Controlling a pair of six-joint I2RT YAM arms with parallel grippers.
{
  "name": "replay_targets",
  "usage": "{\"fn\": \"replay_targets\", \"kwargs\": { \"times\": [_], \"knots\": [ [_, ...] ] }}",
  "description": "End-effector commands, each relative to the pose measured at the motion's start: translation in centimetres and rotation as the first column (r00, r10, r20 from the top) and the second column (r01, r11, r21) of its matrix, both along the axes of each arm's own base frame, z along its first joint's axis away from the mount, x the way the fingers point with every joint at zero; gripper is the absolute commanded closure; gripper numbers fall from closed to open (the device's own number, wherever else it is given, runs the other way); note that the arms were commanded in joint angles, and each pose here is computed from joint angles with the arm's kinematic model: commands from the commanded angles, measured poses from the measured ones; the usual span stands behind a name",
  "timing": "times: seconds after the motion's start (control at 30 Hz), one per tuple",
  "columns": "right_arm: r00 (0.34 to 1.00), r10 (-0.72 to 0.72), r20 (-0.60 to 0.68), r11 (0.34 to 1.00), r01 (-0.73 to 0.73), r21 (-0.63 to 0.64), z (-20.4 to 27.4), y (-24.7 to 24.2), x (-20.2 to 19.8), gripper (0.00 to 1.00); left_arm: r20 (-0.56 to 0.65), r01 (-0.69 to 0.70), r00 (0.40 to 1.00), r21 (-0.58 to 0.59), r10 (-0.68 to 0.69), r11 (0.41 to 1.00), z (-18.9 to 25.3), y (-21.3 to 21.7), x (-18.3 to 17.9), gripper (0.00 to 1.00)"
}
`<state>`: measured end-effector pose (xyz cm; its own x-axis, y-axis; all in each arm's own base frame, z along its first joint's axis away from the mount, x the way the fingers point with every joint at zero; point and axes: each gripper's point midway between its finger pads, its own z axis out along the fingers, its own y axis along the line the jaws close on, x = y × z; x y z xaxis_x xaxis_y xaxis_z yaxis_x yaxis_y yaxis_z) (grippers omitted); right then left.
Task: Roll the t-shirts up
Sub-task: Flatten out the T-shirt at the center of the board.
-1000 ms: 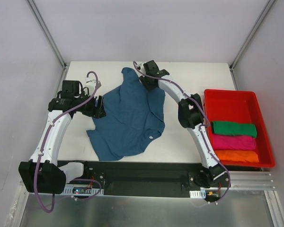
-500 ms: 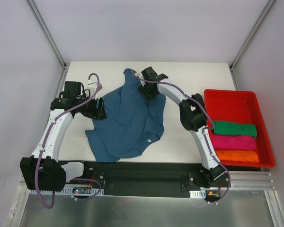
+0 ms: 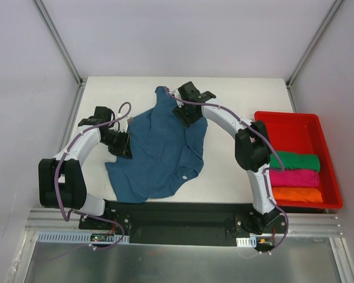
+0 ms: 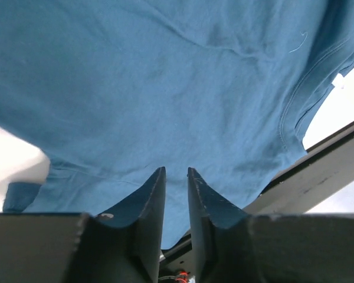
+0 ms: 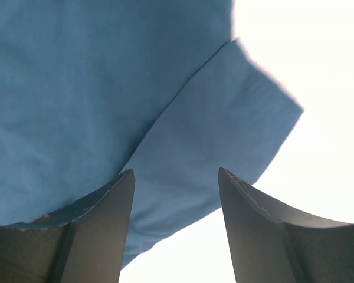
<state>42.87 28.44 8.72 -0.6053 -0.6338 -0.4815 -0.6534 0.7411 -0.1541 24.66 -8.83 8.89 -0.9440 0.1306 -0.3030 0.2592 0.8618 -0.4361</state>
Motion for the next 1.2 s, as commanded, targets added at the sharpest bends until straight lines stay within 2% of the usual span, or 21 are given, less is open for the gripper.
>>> {"fn": "replay_targets", "kwargs": {
  "times": [0.0, 0.13, 0.27, 0.47, 0.53, 0.57, 0.63, 0.67, 0.77, 0.83, 0.93, 1.0, 1.13, 1.17],
  "knots": [
    [0.997, 0.027, -0.076, 0.999, -0.028, -0.02, -0.1, -0.3, -4.0, 0.38, -0.009, -0.007, 1.0, -0.053, 0.007, 0.999, 0.8, -0.6, 0.7, 0.8],
    [0.992, 0.034, -0.125, 0.999, -0.037, -0.021, -1.3, 0.3, -5.3, 0.38, -0.012, -0.008, 1.0, -0.05, 0.008, 0.999, 0.7, -0.6, 0.7, 0.62],
    [0.993, 0.021, -0.12, 0.999, -0.026, -0.042, -1.9, 0.7, -5.2, 0.38, -0.019, -0.005, 1.0, -0.047, 0.004, 0.999, 0.4, -0.5, 0.2, 0.61],
    [0.993, 0.011, -0.119, 0.997, -0.02, -0.075, -3.0, 0.5, -4.8, 0.45, 0.001, -0.002, 1.0, -0.045, 0.002, 0.999, 0.8, -0.5, -0.3, 0.6],
    [0.993, 0.008, -0.114, 0.996, -0.018, -0.086, -3.2, 0.3, -4.7, 0.51, 0.009, -0.002, 1.0, -0.044, 0.002, 0.999, 0.9, -0.5, -0.2, 0.6],
    [0.994, 0.003, -0.108, 0.996, -0.013, -0.091, -3.1, 0.2, -4.6, 0.58, 0.012, -0.001, 1.0, -0.041, 0.002, 0.999, 1.0, -0.4, -0.2, 0.6],
    [0.996, -0.01, -0.094, 0.995, 0.0, -0.103, -2.9, -0.1, -4.3, 0.64, 0.016, -0.002, 1.0, -0.04, 0.002, 0.999, 1.0, -0.4, -0.2, 0.6],
    [0.996, -0.015, -0.085, 0.995, 0.007, -0.099, -2.5, -0.3, -4.1, 0.71, 0.016, 0.0, 1.0, -0.039, 0.001, 0.999, 1.0, -0.4, -0.1, 0.6],
    [0.998, -0.034, -0.054, 0.996, 0.029, -0.082, -0.5, -1.2, -3.5, 0.79, 0.01, 0.001, 1.0, -0.04, -0.001, 0.999, 0.9, -0.4, -0.2, 0.6],
    [0.997, -0.054, -0.057, 0.997, 0.05, -0.057, 0.8, -2.3, -3.4, 0.81, -0.002, 0.004, 1.0, -0.041, -0.004, 0.999, 0.6, -0.5, -0.2, 0.61],
    [0.99, -0.128, -0.064, 0.992, 0.127, -0.009, 3.2, -5.2, -4.2, 0.82, -0.03, 0.003, 1.0, -0.053, -0.004, 0.999, 0.1, -0.7, -0.3, 0.69],
    [0.978, -0.19, -0.081, 0.982, 0.191, -0.004, 3.7, -8.4, -5.1, 0.83, -0.038, 0.004, 0.999, -0.065, -0.007, 0.998, 0.1, -0.9, 0.1, 0.7],
    [0.944, -0.303, -0.133, 0.953, 0.302, -0.031, 2.6, -14.3, -6.8, 0.86, -0.032, 0.006, 0.999, -0.082, -0.009, 0.997, 0.7, -1.3, 1.2, 0.72],
    [0.929, -0.34, -0.145, 0.94, 0.338, -0.034, 2.3, -15.9, -6.8, 0.83, -0.043, 0.003, 0.999, -0.083, -0.006, 0.997, 0.6, -1.3, 1.2, 0.71]
  ]
}}
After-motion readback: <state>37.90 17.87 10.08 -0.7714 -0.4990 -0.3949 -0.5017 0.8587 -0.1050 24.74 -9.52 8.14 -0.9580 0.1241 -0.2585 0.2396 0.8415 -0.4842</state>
